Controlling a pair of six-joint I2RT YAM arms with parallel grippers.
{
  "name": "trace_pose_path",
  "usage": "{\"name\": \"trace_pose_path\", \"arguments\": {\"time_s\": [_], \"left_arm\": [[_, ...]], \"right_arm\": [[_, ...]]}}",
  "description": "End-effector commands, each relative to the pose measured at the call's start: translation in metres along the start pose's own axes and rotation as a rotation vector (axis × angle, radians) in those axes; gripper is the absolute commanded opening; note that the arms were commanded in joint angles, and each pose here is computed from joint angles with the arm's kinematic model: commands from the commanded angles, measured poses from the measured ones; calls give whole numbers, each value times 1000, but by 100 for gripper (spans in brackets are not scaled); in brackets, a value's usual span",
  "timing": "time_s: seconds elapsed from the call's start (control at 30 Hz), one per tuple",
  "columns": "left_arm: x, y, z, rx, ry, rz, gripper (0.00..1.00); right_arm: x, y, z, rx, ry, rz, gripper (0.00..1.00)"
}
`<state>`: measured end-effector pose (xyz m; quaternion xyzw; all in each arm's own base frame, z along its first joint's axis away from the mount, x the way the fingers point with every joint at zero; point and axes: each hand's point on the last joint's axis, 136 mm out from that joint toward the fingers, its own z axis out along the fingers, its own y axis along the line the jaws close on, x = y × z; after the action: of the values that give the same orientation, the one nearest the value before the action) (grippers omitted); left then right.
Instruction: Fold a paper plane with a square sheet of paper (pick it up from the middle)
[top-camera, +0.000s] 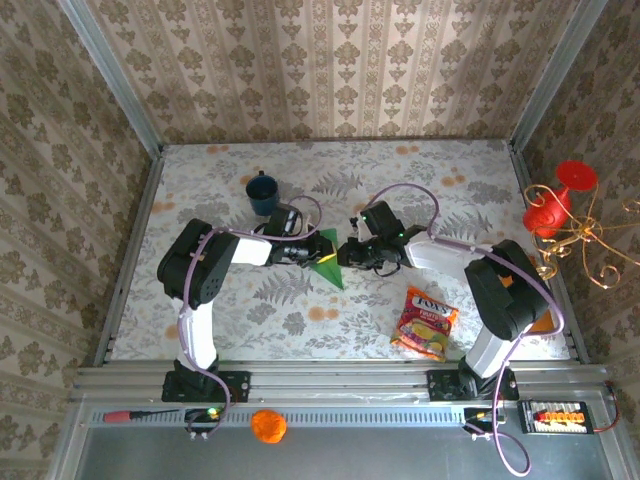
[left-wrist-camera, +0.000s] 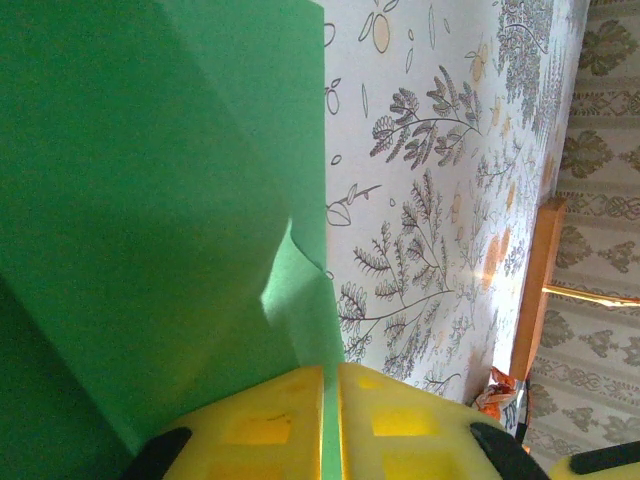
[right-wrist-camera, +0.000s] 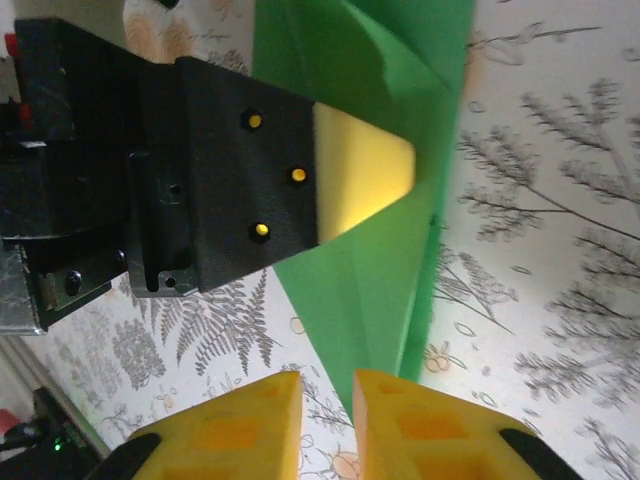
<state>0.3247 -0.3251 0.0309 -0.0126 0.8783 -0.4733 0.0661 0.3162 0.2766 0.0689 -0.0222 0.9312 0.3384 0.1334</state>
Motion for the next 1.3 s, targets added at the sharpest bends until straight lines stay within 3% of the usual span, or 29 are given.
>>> {"name": "trace_pose_path", "arguments": {"time_s": [0.0,0.37,1.27], "left_arm": [[5,4,-2,-10,20,10,13],[7,8,-1,-16,23,3,13],[14,29,4,-80,50,-60,13]], "right_arm": [[13,8,13,-85,68,27,18],[21,3,36,-86,118,56,13],[40,-20,53,-31,195,102,13]]}}
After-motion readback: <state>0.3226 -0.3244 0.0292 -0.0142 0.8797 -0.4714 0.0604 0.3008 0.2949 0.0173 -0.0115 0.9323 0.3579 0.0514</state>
